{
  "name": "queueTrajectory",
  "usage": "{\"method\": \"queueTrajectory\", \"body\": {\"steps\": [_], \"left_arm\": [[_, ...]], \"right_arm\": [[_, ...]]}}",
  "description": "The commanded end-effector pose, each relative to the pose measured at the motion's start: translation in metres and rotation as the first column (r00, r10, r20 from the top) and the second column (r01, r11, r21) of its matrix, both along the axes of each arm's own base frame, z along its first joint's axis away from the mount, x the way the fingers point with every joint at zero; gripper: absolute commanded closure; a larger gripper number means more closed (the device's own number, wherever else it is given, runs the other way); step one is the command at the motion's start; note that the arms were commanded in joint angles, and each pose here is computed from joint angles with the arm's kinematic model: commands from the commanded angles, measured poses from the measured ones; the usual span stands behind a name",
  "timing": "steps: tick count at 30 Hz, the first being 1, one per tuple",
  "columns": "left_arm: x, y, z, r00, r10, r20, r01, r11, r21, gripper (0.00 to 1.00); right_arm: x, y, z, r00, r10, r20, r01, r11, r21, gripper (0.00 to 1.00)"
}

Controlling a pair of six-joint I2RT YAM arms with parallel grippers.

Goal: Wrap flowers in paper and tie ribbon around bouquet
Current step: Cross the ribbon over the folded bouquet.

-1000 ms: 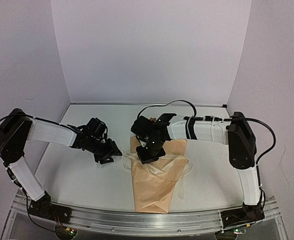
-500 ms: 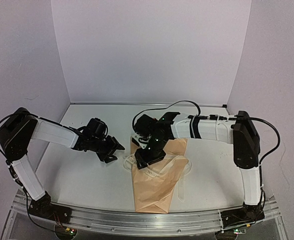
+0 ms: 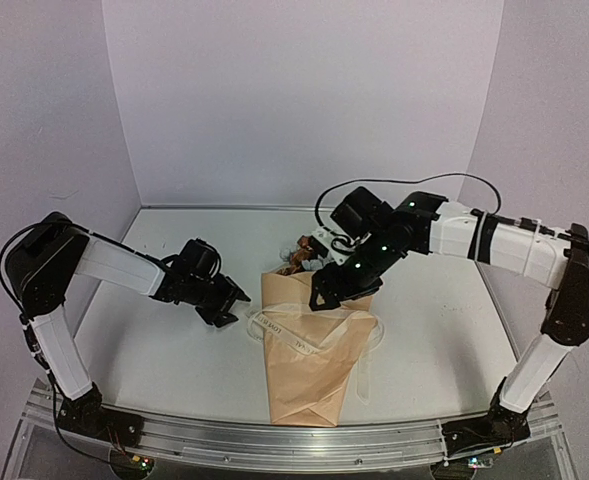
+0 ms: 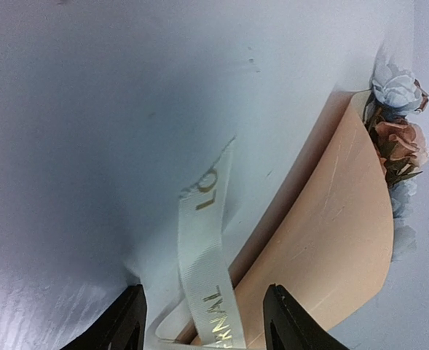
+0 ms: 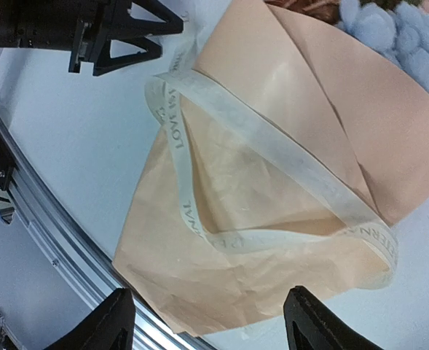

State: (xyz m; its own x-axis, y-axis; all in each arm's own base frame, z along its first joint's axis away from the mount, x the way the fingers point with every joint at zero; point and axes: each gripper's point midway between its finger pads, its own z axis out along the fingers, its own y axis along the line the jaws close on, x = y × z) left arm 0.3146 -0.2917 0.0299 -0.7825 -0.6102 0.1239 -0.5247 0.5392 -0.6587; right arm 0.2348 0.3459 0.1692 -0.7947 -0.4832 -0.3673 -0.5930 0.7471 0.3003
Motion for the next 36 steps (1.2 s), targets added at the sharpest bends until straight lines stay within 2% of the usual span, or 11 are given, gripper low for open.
{"method": "queueTrajectory", "body": {"steps": [1, 5, 11, 15, 21, 36], "left_arm": [[0.006, -0.015, -0.005, 0.999, 0.012, -0.036, -0.012, 1.0, -0.002, 0.45], [-0.003, -0.015, -0.017, 0.996, 0.041, -0.08, -0.04, 0.999, 0.017, 0.48], [-0.008, -0.017, -0.03, 0.991, 0.055, -0.12, -0.049, 0.998, 0.048, 0.59], [-0.009, -0.017, -0.036, 0.99, 0.06, -0.126, -0.054, 0.997, 0.049, 0.74], [0.004, -0.024, -0.025, 0.999, 0.03, -0.044, -0.029, 0.999, 0.023, 0.98], [0.036, -0.004, 0.031, 0.976, -0.028, 0.215, -0.005, 0.989, 0.15, 1.0]], "right_arm": [[0.001, -0.034, 0.004, 0.998, -0.044, 0.035, 0.045, 0.999, -0.028, 0.28], [0.001, -0.057, -0.004, 0.995, -0.1, 0.032, 0.101, 0.994, -0.05, 0.28], [0.001, -0.084, -0.015, 0.984, -0.175, 0.033, 0.177, 0.982, -0.066, 0.28], [0.001, -0.097, -0.024, 0.975, -0.22, 0.024, 0.221, 0.972, -0.076, 0.28], [0.0, -0.108, -0.037, 0.964, -0.265, 0.004, 0.264, 0.959, -0.098, 0.28], [0.014, -0.125, -0.087, 0.938, -0.346, -0.028, 0.34, 0.933, -0.117, 0.27]]}}
